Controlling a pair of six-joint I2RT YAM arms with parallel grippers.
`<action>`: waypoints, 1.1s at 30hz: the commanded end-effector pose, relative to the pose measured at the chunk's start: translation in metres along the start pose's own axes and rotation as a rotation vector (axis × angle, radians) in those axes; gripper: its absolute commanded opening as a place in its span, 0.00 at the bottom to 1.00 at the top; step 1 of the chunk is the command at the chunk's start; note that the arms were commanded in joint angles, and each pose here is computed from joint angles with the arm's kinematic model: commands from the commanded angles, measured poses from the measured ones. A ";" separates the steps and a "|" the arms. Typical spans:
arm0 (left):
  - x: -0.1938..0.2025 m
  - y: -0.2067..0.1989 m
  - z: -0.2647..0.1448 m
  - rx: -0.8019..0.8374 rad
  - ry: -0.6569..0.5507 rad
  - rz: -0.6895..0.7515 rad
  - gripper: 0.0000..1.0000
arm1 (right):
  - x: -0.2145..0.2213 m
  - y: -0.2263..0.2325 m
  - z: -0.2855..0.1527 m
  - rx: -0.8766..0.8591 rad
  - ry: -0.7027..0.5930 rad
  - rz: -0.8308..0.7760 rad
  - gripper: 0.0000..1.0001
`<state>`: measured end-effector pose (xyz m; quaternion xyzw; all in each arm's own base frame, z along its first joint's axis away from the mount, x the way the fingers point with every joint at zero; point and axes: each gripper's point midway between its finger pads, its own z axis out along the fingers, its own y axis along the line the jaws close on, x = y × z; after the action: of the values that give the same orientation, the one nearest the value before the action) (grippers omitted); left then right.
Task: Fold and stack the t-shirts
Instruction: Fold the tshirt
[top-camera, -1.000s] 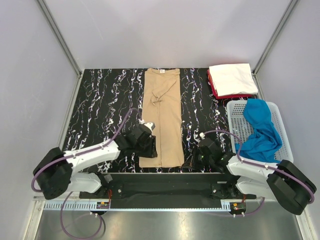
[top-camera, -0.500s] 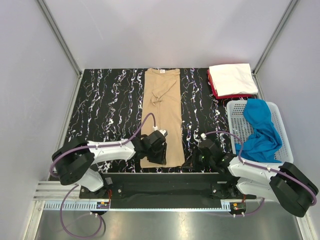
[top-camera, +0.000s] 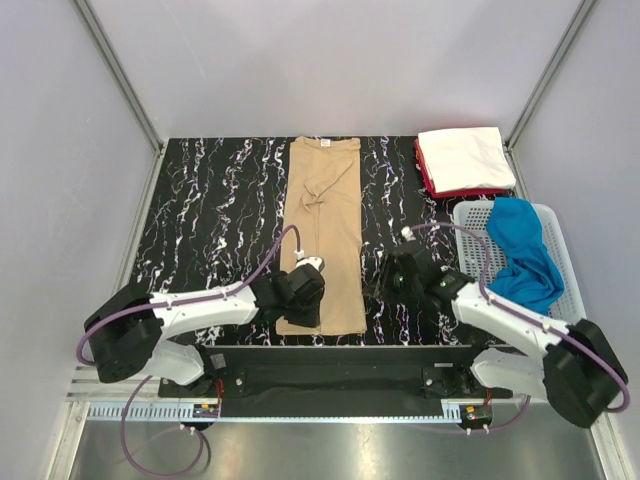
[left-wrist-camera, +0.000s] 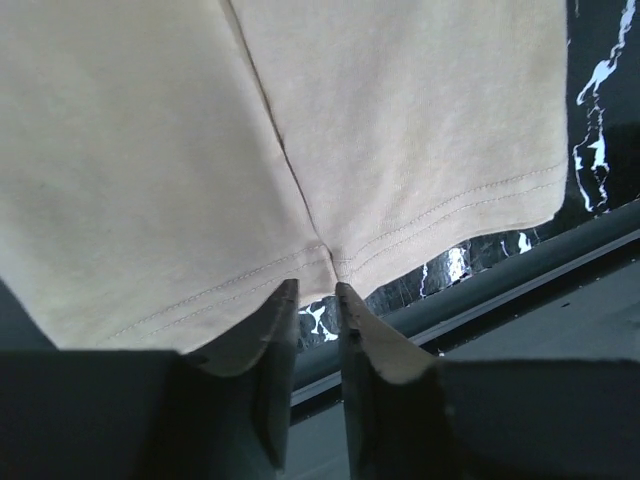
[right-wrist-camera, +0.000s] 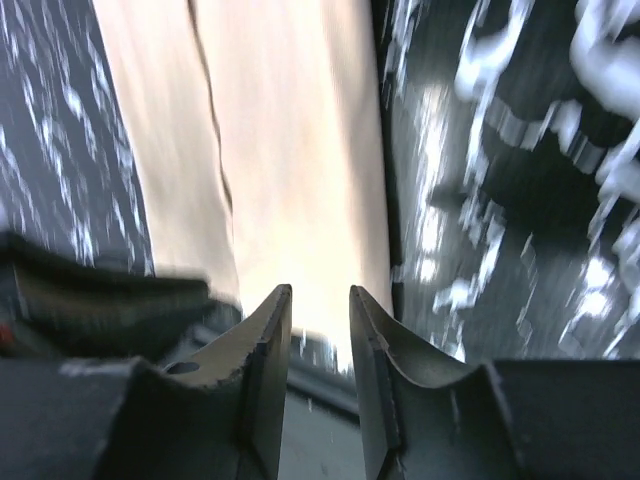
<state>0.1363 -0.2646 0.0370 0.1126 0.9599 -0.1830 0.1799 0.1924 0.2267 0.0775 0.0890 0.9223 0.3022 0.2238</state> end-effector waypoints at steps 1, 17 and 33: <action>-0.006 0.000 -0.007 -0.008 -0.035 0.013 0.32 | -0.032 -0.005 0.008 0.049 -0.016 -0.058 0.36; -0.037 -0.117 -0.027 0.363 -0.150 0.192 0.34 | -0.143 0.019 0.042 0.014 -0.074 -0.130 0.38; 0.007 -0.102 0.044 0.228 -0.014 0.274 0.32 | -0.211 -0.003 0.150 -0.060 0.052 -0.123 0.32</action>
<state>0.1161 -0.3671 0.0238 0.2546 0.9163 -0.2513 0.1800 0.4361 0.2252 0.0331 0.0472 0.9321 0.2918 0.2093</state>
